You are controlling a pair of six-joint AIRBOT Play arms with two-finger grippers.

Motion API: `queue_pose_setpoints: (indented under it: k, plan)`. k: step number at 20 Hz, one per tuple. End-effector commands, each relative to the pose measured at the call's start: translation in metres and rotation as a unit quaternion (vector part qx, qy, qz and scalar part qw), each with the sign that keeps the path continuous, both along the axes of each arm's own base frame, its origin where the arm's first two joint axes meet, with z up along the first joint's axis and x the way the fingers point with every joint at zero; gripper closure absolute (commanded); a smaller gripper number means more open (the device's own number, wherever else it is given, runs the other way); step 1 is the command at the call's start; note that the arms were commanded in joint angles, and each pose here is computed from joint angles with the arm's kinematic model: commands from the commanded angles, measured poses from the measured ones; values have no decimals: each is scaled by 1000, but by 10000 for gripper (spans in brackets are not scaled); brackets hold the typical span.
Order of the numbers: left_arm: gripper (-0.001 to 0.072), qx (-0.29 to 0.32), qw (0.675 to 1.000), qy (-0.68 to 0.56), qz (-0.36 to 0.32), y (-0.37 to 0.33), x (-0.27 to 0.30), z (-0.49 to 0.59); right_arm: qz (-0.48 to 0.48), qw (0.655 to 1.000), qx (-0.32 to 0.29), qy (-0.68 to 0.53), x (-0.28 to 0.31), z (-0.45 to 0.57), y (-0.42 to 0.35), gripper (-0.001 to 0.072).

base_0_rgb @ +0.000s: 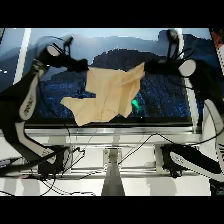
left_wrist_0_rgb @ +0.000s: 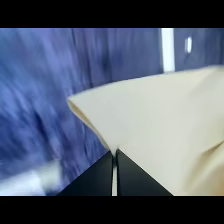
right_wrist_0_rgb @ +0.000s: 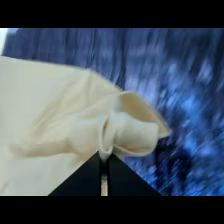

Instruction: Fold the clothes and pants, and hang the long-sleeved shirts on hangers.

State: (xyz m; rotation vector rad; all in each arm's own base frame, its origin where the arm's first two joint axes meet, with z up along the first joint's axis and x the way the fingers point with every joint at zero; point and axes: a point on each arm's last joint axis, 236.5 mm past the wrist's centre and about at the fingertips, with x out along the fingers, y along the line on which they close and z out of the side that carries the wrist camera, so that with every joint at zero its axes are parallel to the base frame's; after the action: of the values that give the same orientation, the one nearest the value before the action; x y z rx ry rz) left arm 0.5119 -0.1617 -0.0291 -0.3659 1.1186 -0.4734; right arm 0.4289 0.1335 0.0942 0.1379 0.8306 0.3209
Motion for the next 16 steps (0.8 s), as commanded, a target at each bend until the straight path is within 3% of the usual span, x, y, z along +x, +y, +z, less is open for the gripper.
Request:
queue_pose_setpoints:
  k: [1, 5, 11, 13, 16]
  plan:
    - [695, 0, 987, -141, 80, 56, 31, 111, -9, 989, -96, -113, 13, 94, -37, 699]
    - [696, 11, 922, -340, 186, 140, 16, 286, -27, 969, -91, -230, -1, 207, -47, 699]
    - [698, 30, 729, -606, 318, 221, -107, 516, 1, 950, 5, -313, -67, 301, -25, 699]
    - [698, 33, 683, -649, 335, 228, -150, 555, 57, 946, 30, -317, -93, 309, -1, 699]
    - [698, 66, 643, -691, 322, 218, -199, 588, 149, 933, 74, -318, -132, 319, 37, 699]
